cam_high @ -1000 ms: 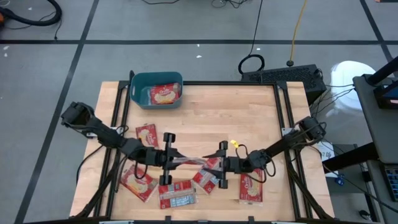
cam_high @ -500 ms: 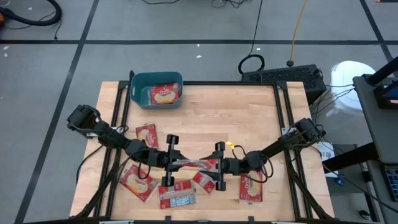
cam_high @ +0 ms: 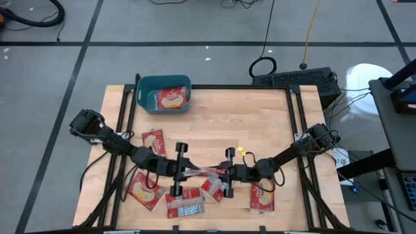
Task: Sort popcorn bags into baskets
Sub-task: Put the red popcorn bag into the blue bin
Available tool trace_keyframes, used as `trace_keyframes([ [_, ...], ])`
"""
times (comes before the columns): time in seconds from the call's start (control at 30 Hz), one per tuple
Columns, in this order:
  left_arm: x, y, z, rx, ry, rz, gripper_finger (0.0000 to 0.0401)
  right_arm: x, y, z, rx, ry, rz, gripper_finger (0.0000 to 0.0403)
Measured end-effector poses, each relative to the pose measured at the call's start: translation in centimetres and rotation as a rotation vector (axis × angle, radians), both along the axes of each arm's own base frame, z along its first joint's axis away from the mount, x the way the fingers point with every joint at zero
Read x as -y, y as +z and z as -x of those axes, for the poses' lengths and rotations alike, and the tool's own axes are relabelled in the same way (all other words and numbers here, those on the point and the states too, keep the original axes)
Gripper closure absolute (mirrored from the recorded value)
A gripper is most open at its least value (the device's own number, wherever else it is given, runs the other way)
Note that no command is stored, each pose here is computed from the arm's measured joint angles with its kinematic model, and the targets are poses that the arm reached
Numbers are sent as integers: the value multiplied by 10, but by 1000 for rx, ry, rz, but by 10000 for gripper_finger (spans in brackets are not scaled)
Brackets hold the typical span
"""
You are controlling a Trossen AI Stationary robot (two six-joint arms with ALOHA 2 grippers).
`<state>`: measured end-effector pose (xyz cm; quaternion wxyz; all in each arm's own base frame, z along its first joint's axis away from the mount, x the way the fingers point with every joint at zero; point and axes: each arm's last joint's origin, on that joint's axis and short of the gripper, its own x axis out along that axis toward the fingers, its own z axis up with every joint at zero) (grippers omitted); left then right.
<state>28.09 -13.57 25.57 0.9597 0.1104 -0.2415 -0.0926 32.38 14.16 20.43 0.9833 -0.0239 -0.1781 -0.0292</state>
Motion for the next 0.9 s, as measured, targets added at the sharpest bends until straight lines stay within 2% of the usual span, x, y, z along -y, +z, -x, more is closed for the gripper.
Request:
trace_keyframes([
  [0.13,6,-4,1,-48,28,-21,344,0,-2,-1,-20,-2,7,378],
  [0.23,13,-1,8,-98,116,-34,329,0,-3,-1,-29,-6,4,356],
  [0.37,22,9,27,-203,289,-38,278,-2,-4,0,-45,-27,-3,347],
  [0.5,28,23,54,-295,404,16,218,-2,-6,0,-118,-74,-1,358],
  [0.6,31,35,73,-325,408,79,178,0,-10,-1,-211,-99,-6,371],
  [0.7,32,42,89,-351,396,93,153,5,-16,-2,-330,-134,-20,384],
  [0.9,30,39,96,-409,401,76,145,16,-34,-4,-511,-159,-57,378],
])
